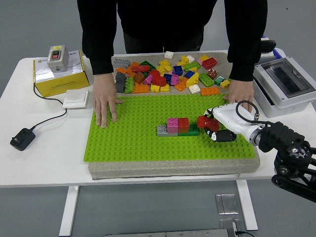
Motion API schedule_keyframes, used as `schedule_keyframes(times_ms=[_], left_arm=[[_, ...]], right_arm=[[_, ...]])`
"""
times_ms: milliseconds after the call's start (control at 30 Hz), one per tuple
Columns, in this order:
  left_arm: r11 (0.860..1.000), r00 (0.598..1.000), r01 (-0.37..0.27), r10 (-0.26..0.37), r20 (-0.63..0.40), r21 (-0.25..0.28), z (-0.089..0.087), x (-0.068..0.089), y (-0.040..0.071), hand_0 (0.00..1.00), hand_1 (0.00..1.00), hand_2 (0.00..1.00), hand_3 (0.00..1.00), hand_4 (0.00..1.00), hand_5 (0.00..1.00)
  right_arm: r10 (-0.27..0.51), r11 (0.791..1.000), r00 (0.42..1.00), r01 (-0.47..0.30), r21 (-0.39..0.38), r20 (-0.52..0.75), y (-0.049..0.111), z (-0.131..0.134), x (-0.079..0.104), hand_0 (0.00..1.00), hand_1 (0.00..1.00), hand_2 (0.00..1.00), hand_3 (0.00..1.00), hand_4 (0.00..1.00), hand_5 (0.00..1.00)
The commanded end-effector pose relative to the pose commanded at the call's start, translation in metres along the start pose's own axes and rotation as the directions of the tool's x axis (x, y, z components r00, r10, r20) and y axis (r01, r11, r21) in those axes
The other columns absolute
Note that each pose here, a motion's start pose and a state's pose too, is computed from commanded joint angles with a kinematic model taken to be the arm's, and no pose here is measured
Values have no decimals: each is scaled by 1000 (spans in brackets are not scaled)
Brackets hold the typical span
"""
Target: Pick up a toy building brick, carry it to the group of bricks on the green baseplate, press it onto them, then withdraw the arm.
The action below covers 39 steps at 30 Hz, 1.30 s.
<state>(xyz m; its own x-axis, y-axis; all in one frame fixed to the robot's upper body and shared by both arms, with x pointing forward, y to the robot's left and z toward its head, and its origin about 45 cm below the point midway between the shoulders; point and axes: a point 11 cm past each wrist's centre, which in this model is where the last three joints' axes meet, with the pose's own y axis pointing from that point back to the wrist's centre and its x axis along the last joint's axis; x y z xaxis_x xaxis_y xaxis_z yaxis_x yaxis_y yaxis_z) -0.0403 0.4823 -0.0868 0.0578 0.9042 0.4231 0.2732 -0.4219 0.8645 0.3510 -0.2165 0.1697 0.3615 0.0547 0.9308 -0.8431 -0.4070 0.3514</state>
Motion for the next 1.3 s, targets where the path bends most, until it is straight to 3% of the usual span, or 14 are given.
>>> schedule_keyframes(times_ms=[200, 600, 900, 1300], left_arm=[[1000, 1000, 0, 0, 2, 2, -1, 0, 0, 687, 676, 626, 707, 143, 676], [1000, 1000, 0, 0, 3, 0, 0, -1, 0, 687, 675, 626, 707, 143, 676], [1000, 1000, -6, 6, 7, 5, -2, 1, 0, 687, 676, 627, 707, 144, 676], [1000, 1000, -11, 11, 13, 2, 0, 4, 0, 687, 676, 627, 708, 144, 676]], right_arm=[[-12, 1000, 1000, 13, -19, 16, -3, 5, -5, 125, 194, 621, 644, 382, 357], [38, 999, 998, -38, -11, 41, -2, 1, 14, 126, 195, 622, 643, 381, 358], [88, 994, 995, -90, 65, 38, -12, -30, 37, 127, 195, 621, 643, 381, 362], [53, 990, 998, -48, 132, -27, -32, -62, 36, 127, 195, 621, 644, 382, 364]])
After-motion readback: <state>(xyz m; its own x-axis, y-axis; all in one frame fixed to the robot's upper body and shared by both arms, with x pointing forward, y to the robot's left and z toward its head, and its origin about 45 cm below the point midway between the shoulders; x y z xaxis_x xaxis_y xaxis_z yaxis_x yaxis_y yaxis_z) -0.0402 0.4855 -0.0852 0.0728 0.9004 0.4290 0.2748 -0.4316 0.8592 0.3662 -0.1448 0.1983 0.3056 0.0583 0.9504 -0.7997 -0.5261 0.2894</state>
